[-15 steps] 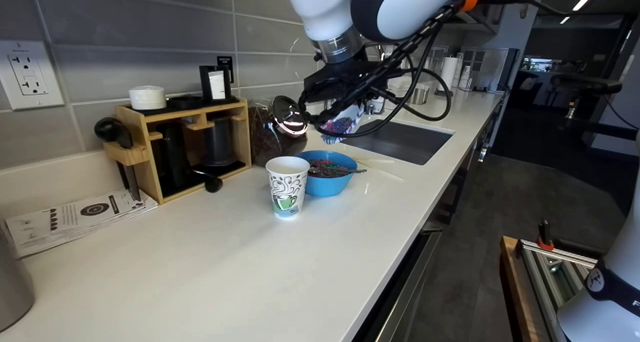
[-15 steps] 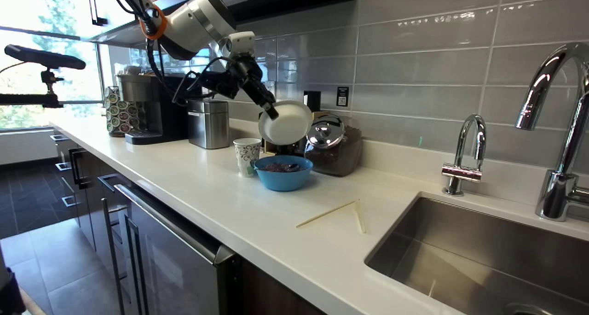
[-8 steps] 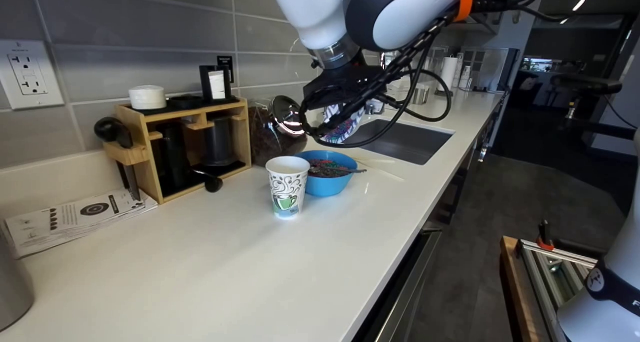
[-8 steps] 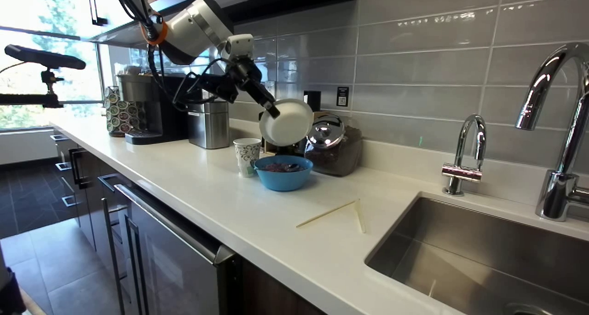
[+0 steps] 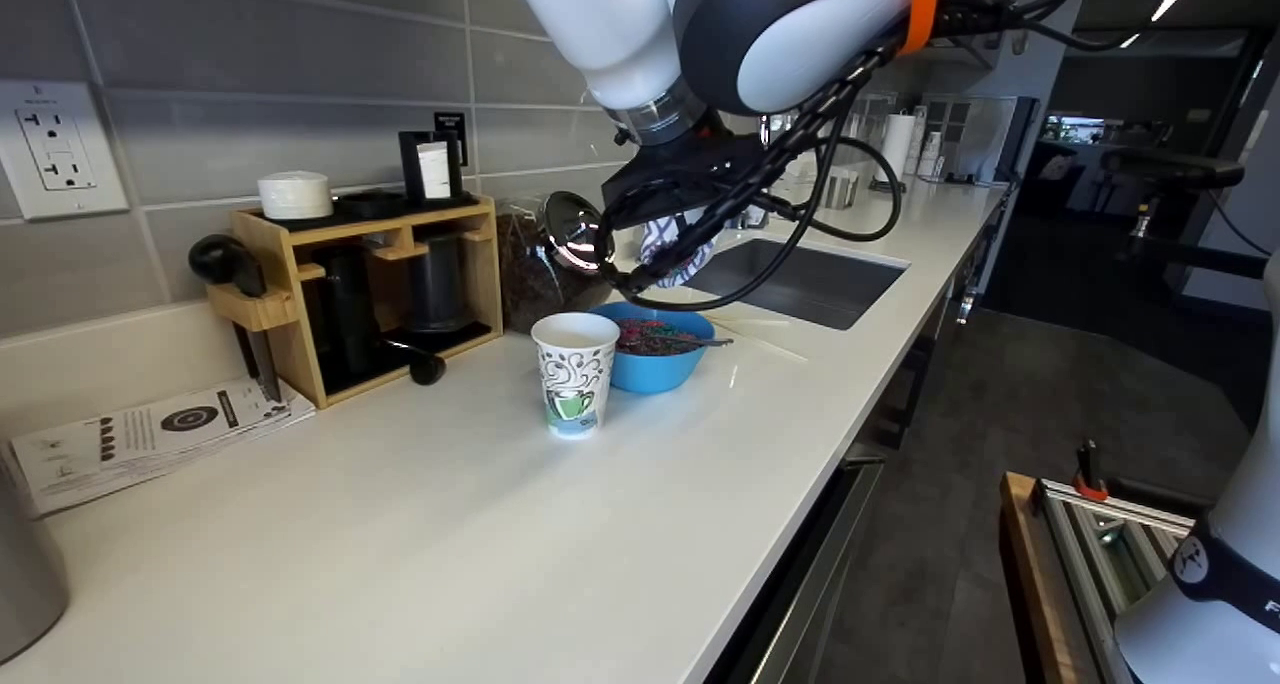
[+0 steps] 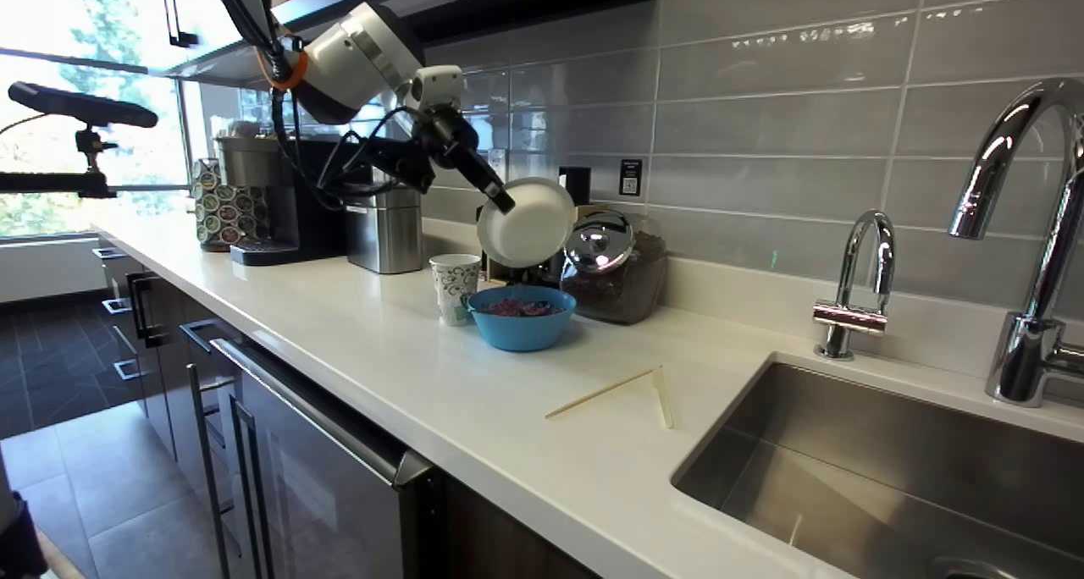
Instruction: Pick up the plate and pour it's contents in the bowl
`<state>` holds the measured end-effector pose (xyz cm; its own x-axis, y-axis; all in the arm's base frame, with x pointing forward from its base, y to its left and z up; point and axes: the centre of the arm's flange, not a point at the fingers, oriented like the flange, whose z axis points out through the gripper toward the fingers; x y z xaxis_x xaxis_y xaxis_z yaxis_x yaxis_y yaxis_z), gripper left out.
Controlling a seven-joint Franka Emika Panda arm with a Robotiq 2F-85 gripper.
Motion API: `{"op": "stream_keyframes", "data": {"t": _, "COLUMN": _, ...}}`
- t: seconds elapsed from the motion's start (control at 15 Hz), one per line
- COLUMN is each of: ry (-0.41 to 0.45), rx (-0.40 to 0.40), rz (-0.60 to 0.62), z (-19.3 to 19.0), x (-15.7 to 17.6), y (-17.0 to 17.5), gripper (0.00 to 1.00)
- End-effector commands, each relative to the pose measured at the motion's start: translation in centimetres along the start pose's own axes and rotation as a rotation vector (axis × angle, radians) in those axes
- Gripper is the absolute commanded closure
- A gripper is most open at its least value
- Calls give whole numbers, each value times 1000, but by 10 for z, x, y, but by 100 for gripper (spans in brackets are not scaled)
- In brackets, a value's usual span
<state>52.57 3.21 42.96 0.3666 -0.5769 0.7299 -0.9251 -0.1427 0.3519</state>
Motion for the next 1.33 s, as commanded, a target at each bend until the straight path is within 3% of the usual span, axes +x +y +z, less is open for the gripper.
{"op": "stream_keyframes", "data": {"t": 0.0, "ry": 36, "rx": -24, "rz": -27, "z": -2, "x": 1, "y": -6, "gripper": 99}}
{"op": "stream_keyframes", "data": {"t": 1.27, "ry": 152, "rx": -89, "rz": -142, "z": -13, "x": -15, "y": -14, "gripper": 99}}
